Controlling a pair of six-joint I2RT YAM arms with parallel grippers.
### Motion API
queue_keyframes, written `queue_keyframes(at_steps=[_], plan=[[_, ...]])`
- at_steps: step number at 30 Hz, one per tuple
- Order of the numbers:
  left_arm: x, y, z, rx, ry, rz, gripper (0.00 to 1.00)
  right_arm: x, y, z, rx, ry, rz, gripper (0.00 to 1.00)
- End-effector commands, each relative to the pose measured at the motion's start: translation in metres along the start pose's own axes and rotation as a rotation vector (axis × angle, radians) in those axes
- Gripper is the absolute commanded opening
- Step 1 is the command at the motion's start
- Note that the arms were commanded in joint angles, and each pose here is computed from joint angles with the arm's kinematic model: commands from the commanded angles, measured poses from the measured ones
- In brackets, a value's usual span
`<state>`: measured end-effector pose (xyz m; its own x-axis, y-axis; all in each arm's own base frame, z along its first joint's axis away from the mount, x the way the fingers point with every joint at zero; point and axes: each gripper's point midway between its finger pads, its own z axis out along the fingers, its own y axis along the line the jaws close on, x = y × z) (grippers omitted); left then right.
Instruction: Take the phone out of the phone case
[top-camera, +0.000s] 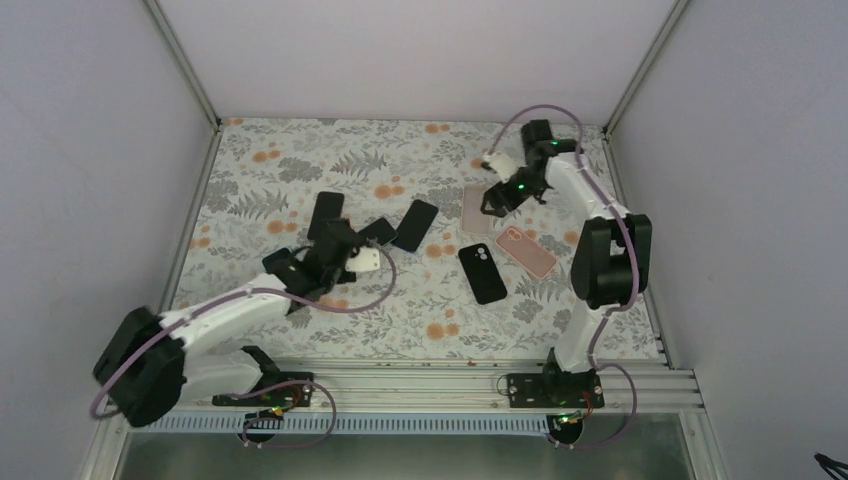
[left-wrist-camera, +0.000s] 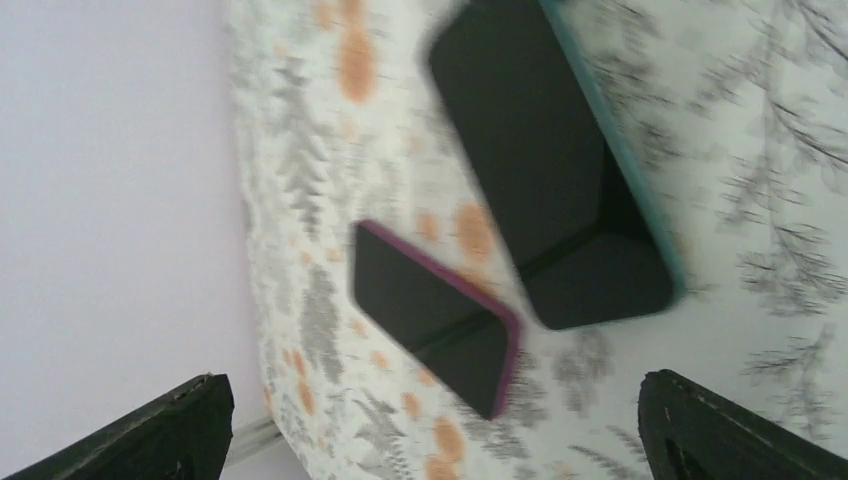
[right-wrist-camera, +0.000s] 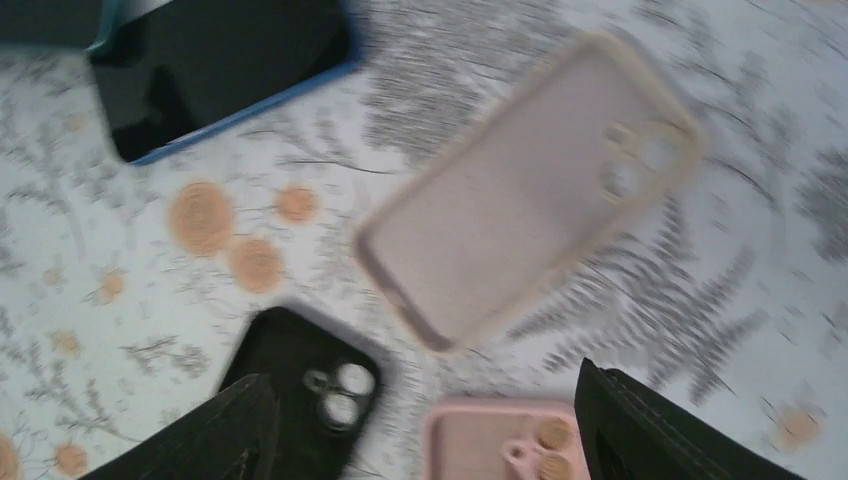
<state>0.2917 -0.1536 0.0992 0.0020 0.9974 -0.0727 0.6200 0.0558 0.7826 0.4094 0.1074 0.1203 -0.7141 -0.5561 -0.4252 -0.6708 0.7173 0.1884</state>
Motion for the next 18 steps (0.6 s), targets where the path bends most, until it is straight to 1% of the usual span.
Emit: queue_keyframes(at_steps=[1, 2, 3, 5, 6, 7, 8, 9, 12, 13, 15, 18], plan=[[-0.003, 0.038, -0.04, 0.103, -0.149, -0.147, 0.98, 0.006, 0.057, 0.025, 0.02, 0.135, -0.236, 0.72], [0.003, 0.056, -0.045, 0.077, -0.163, -0.193, 0.88, 0.005, 0.068, 0.034, 0.005, 0.146, -0.267, 0.64], [0.011, 0.073, -0.047, 0.052, -0.161, -0.236, 0.76, 0.002, 0.083, 0.044, -0.023, 0.161, -0.295, 0.5], [0.035, 0.101, -0.049, 0.026, -0.146, -0.323, 0.47, -0.004, 0.102, 0.06, -0.079, 0.187, -0.308, 0.23], [0.049, 0.113, -0.05, 0.015, -0.139, -0.371, 0.31, -0.009, 0.112, 0.068, -0.105, 0.192, -0.316, 0.12], [0.062, 0.121, -0.051, 0.013, -0.137, -0.415, 0.21, -0.011, 0.122, 0.075, -0.131, 0.203, -0.325, 0.05], [0.076, 0.127, -0.051, 0.009, -0.13, -0.455, 0.16, -0.015, 0.131, 0.082, -0.147, 0.212, -0.344, 0.04], [0.09, 0.132, -0.052, 0.001, -0.114, -0.491, 0.04, -0.017, 0.14, 0.089, -0.157, 0.228, -0.366, 0.04], [0.136, 0.13, -0.048, -0.017, -0.041, -0.581, 0.02, -0.025, 0.167, 0.11, -0.184, 0.27, -0.404, 0.04], [0.157, 0.123, -0.045, -0.015, 0.007, -0.611, 0.02, -0.024, 0.177, 0.117, -0.211, 0.295, -0.418, 0.04], [0.184, 0.107, -0.038, 0.011, 0.064, -0.657, 0.02, -0.025, 0.19, 0.131, -0.227, 0.324, -0.442, 0.04], [0.213, 0.083, -0.031, 0.064, 0.106, -0.736, 0.02, -0.031, 0.204, 0.147, -0.225, 0.332, -0.486, 0.04]])
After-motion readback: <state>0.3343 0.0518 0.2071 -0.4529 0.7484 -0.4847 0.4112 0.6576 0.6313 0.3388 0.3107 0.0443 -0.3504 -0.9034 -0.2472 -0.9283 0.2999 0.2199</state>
